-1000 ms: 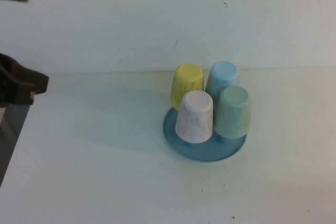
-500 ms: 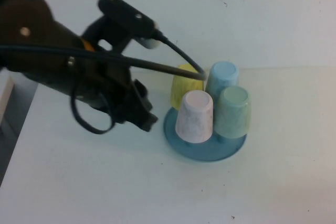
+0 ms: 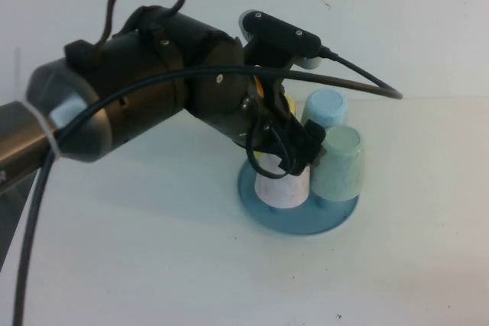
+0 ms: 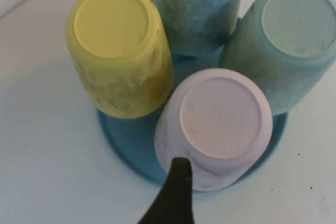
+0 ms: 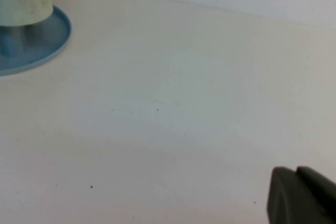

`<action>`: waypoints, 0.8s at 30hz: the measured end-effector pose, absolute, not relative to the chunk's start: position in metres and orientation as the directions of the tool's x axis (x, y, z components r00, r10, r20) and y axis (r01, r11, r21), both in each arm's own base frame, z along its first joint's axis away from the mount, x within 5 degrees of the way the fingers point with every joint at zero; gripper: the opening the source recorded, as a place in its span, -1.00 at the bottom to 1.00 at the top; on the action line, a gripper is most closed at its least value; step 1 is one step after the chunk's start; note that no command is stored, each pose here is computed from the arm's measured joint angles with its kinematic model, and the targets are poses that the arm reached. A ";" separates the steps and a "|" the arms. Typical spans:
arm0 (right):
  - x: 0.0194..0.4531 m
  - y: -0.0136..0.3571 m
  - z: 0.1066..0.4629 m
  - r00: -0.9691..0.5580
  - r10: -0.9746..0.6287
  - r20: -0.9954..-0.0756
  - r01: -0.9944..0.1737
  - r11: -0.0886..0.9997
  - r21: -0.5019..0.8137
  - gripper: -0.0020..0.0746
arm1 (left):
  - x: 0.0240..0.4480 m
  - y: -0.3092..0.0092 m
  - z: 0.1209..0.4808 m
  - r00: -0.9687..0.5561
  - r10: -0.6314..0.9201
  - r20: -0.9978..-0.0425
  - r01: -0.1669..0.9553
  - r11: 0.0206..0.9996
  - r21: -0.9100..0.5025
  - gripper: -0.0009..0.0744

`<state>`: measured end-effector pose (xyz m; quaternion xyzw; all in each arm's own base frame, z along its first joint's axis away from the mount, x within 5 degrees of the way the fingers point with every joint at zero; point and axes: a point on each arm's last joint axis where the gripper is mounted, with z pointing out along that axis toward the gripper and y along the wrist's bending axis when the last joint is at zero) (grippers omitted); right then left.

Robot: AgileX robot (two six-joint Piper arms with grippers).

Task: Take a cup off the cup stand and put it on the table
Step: Pick up the cup from the rack

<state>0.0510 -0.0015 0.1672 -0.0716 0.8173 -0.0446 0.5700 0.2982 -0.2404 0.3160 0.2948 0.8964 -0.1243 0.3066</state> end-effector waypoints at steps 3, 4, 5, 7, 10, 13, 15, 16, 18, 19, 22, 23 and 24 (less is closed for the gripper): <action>0.051 -0.002 0.167 -0.340 -0.168 -0.925 -0.066 0.986 -0.155 -0.95 | 0.309 -0.248 0.307 -0.645 0.453 -0.615 0.601 0.798 -0.042 0.86; 0.051 -0.002 0.167 -0.340 -0.168 -0.925 -0.066 0.986 -0.155 -0.95 | 0.312 -0.251 0.304 -0.648 0.452 -0.613 0.599 0.800 -0.043 0.86; 0.051 -0.002 0.167 -0.340 -0.168 -0.925 -0.066 0.986 -0.155 -0.95 | 0.315 -0.253 0.300 -0.651 0.454 -0.608 0.599 0.800 -0.043 0.86; 0.051 -0.002 0.167 -0.340 -0.168 -0.925 -0.066 0.986 -0.155 -0.95 | 0.320 -0.257 0.291 -0.660 0.460 -0.594 0.596 0.802 -0.041 0.86; 0.051 -0.002 0.167 -0.340 -0.168 -0.925 -0.066 0.986 -0.155 -0.95 | 0.329 -0.261 0.281 -0.674 0.459 -0.579 0.577 0.816 -0.024 0.86; 0.051 -0.002 0.167 -0.340 -0.168 -0.925 -0.066 0.986 -0.155 -0.95 | 0.335 -0.262 0.271 -0.682 0.461 -0.568 0.554 0.833 0.011 0.86; 0.051 -0.002 0.167 -0.340 -0.168 -0.925 -0.066 0.986 -0.155 -0.95 | 0.338 -0.262 0.265 -0.690 0.459 -0.559 0.540 0.841 0.024 0.86; 0.051 -0.002 0.167 -0.340 -0.168 -0.925 -0.066 0.986 -0.155 -0.95 | 0.339 -0.262 0.263 -0.695 0.456 -0.556 0.536 0.844 0.023 0.86; 0.051 -0.002 0.167 -0.340 -0.168 -0.925 -0.066 0.986 -0.155 -0.95 | 0.341 -0.263 0.260 -0.694 0.460 -0.554 0.536 0.844 0.029 0.86; 0.051 -0.002 0.167 -0.340 -0.168 -0.925 -0.066 0.986 -0.155 -0.95 | 0.342 -0.264 0.259 -0.694 0.462 -0.553 0.537 0.843 0.031 0.86; 0.051 -0.002 0.167 -0.340 -0.168 -0.925 -0.066 0.986 -0.155 -0.95 | 0.343 -0.265 0.257 -0.690 0.455 -0.563 0.536 0.844 0.027 0.86; 0.051 -0.002 0.167 -0.340 -0.168 -0.925 -0.066 0.986 -0.155 -0.95 | 0.344 -0.266 0.256 -0.689 0.453 -0.566 0.534 0.845 0.025 0.85; 0.051 -0.002 0.167 -0.340 -0.168 -0.925 -0.066 0.986 -0.155 -0.95 | 0.344 -0.266 0.256 -0.687 0.451 -0.570 0.535 0.845 0.024 0.83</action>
